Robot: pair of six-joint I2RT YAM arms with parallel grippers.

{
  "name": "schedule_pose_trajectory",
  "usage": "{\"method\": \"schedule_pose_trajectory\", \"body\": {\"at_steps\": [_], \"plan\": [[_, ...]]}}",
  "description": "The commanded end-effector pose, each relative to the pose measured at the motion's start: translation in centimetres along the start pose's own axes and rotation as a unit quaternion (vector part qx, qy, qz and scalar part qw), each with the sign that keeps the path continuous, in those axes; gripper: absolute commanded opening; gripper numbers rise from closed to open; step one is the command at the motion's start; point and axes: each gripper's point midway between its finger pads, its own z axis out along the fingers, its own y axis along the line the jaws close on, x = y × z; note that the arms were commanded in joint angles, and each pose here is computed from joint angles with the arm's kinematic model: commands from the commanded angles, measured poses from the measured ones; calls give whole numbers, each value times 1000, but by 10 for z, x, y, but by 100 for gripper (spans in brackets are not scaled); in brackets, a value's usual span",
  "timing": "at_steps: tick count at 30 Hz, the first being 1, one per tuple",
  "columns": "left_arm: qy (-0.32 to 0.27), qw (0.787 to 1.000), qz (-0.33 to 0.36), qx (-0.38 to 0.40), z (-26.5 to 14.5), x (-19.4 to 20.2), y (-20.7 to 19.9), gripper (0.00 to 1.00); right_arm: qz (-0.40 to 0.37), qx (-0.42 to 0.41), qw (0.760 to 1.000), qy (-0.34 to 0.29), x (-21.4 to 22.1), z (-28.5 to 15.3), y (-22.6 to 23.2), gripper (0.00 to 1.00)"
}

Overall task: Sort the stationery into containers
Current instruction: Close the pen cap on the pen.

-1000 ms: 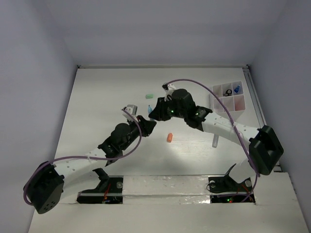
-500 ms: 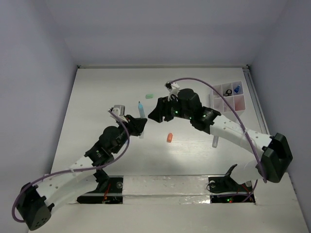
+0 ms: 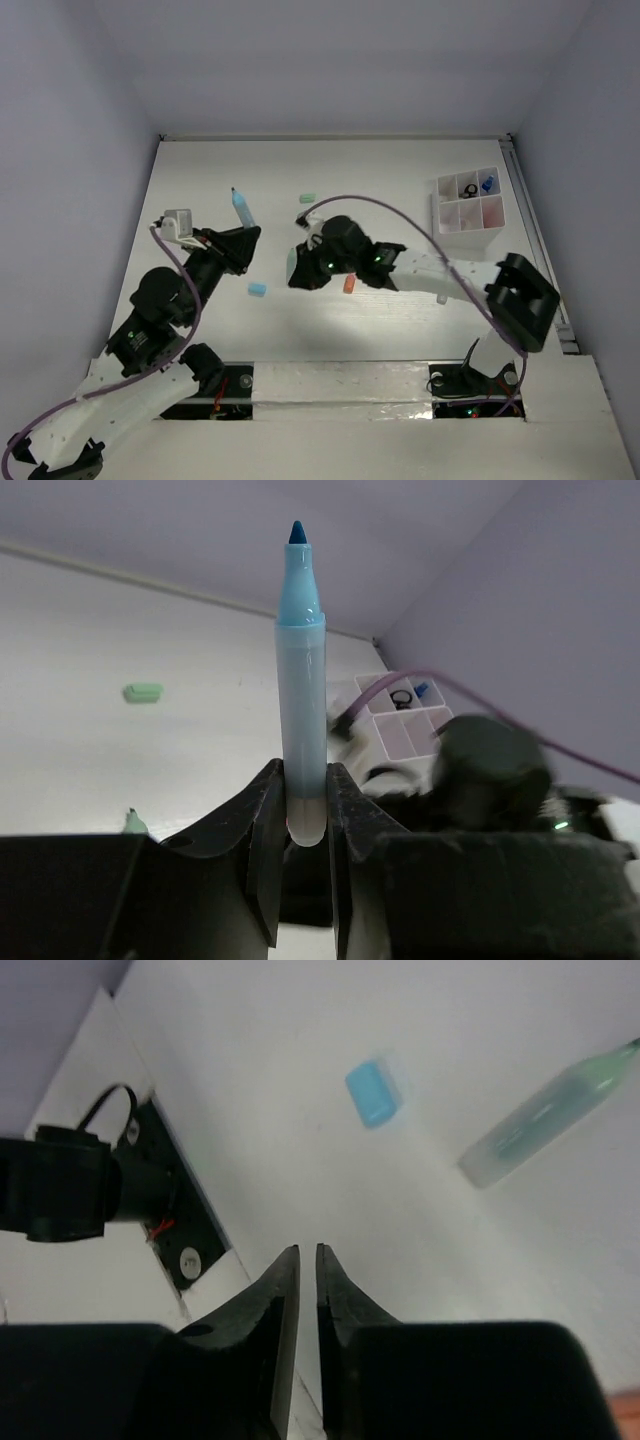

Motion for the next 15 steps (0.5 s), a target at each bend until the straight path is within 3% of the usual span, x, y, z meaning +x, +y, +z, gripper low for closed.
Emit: {"method": "schedule_pose_trajectory", "body": {"at_steps": [1,5,7,15], "plan": [[-23,999,41,-14,-16,-33,0,0,-33,-52,998,14,9,38,35,21],[-18,996,73,-38,-20,-38,8,0,-26,-84,995,54,37,77,48,47],[-18,995,85,-50,-23,-43,11,0,-15,-88,993,79,54,97,45,55],[-5,990,121,-76,-21,-39,23,0,16,-69,990,126,88,143,31,71]]}}
